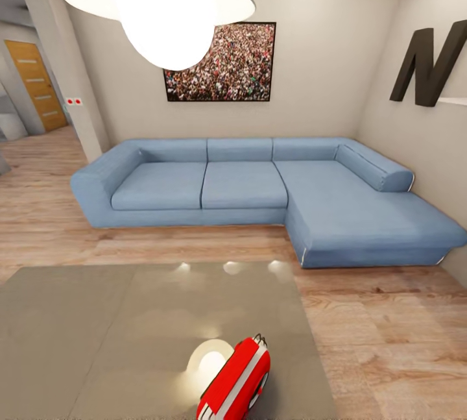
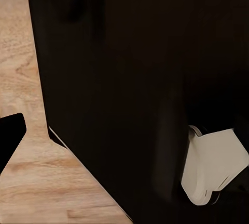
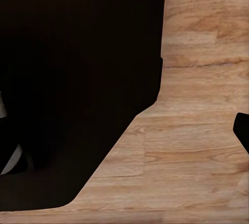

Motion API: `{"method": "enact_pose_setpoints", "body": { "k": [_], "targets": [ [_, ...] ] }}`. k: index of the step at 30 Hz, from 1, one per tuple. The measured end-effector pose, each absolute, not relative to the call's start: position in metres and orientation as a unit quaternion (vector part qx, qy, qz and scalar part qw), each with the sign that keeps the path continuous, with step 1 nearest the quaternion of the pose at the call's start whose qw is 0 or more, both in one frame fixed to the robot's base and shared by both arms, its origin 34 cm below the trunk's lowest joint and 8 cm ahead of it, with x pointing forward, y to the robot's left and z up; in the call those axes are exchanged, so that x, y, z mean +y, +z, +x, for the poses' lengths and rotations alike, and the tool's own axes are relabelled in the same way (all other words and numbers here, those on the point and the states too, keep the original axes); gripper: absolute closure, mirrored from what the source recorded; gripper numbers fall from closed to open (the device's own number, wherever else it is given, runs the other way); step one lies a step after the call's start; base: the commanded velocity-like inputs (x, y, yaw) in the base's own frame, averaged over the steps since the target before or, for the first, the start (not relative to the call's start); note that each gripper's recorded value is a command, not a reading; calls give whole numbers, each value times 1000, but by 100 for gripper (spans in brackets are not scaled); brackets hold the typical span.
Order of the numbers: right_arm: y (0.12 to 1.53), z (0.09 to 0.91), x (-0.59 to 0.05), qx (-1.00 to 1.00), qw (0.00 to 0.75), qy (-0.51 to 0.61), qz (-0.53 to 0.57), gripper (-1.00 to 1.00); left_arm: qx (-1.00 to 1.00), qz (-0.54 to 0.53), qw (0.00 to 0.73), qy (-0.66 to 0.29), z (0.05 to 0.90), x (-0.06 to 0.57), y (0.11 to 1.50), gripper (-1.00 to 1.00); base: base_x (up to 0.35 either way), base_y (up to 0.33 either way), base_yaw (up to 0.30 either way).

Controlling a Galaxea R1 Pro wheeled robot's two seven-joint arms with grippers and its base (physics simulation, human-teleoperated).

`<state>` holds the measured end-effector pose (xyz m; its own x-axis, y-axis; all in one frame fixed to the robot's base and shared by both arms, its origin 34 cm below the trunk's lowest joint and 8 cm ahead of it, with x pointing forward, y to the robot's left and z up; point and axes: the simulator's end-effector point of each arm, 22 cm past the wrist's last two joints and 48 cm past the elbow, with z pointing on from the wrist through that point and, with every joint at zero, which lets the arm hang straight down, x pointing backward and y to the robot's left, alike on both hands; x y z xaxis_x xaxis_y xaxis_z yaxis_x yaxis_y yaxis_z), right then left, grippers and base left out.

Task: Turn on the radio receiver that's on the table in the living room.

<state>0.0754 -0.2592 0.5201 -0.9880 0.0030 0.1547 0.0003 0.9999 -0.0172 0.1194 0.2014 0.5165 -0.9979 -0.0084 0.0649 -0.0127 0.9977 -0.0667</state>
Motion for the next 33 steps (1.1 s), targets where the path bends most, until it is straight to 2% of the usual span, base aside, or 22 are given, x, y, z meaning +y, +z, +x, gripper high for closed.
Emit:
{"method": "enact_pose_setpoints", "body": {
  "k": [33],
  "targets": [
    [524, 55, -258, -994, 105, 8, 0, -100, -998, 10, 59, 32, 99, 203, 518, -100, 0, 0, 0]
  ]
}}
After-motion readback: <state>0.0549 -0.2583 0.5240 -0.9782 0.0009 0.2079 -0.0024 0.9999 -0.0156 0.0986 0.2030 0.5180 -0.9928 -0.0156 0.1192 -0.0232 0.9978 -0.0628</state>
